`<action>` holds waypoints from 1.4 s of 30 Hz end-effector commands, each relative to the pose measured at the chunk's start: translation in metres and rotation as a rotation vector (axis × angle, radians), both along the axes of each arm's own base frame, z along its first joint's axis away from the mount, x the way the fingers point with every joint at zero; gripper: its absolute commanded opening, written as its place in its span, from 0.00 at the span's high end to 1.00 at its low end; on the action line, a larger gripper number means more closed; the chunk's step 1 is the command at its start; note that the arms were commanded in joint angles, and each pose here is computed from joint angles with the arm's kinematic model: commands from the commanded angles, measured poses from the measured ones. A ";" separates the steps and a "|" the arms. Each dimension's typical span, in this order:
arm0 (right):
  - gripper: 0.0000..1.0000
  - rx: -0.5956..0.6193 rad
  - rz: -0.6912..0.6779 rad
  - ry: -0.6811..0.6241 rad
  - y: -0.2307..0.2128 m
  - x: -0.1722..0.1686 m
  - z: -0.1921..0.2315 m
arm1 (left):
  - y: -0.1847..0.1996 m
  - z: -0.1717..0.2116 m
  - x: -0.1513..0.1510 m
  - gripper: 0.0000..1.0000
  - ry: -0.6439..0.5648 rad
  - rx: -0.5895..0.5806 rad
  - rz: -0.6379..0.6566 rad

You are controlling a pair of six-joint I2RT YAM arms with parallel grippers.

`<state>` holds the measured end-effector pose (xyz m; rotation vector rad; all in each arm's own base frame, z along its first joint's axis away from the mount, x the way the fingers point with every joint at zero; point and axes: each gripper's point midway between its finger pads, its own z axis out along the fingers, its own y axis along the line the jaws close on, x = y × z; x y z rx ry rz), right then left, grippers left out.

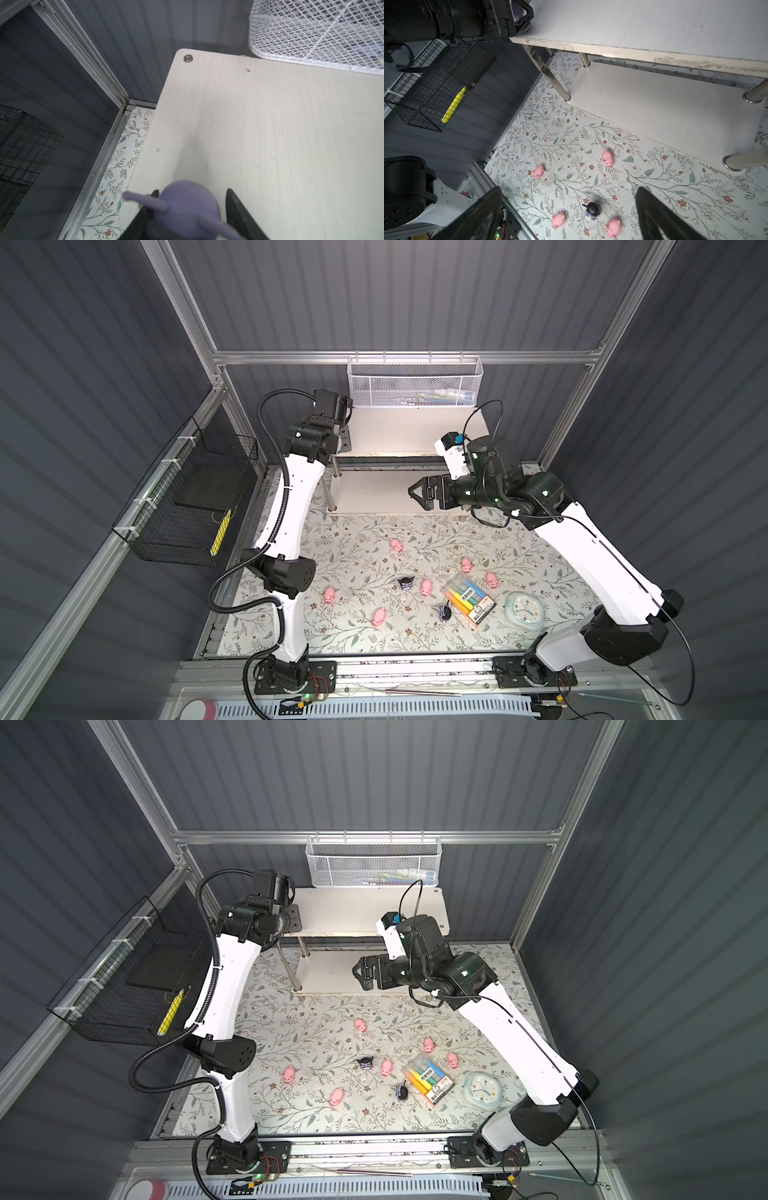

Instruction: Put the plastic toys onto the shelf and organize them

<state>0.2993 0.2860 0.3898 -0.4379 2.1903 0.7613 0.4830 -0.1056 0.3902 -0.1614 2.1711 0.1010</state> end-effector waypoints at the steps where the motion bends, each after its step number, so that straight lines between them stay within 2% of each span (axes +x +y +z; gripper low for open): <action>1: 0.01 0.020 0.000 -0.010 -0.002 -0.002 0.005 | 0.004 0.005 0.000 0.48 -0.015 0.008 -0.002; 15: 0.01 0.023 -0.001 -0.002 -0.001 0.000 0.005 | 0.006 0.006 0.000 0.40 -0.020 0.023 -0.003; 22: 0.01 0.026 -0.001 0.005 -0.001 0.000 0.004 | 0.006 0.010 -0.002 0.29 -0.030 0.025 -0.009; 42: 0.01 0.031 -0.005 -0.005 -0.005 -0.004 0.010 | 0.013 0.033 -0.015 0.23 -0.080 0.027 -0.008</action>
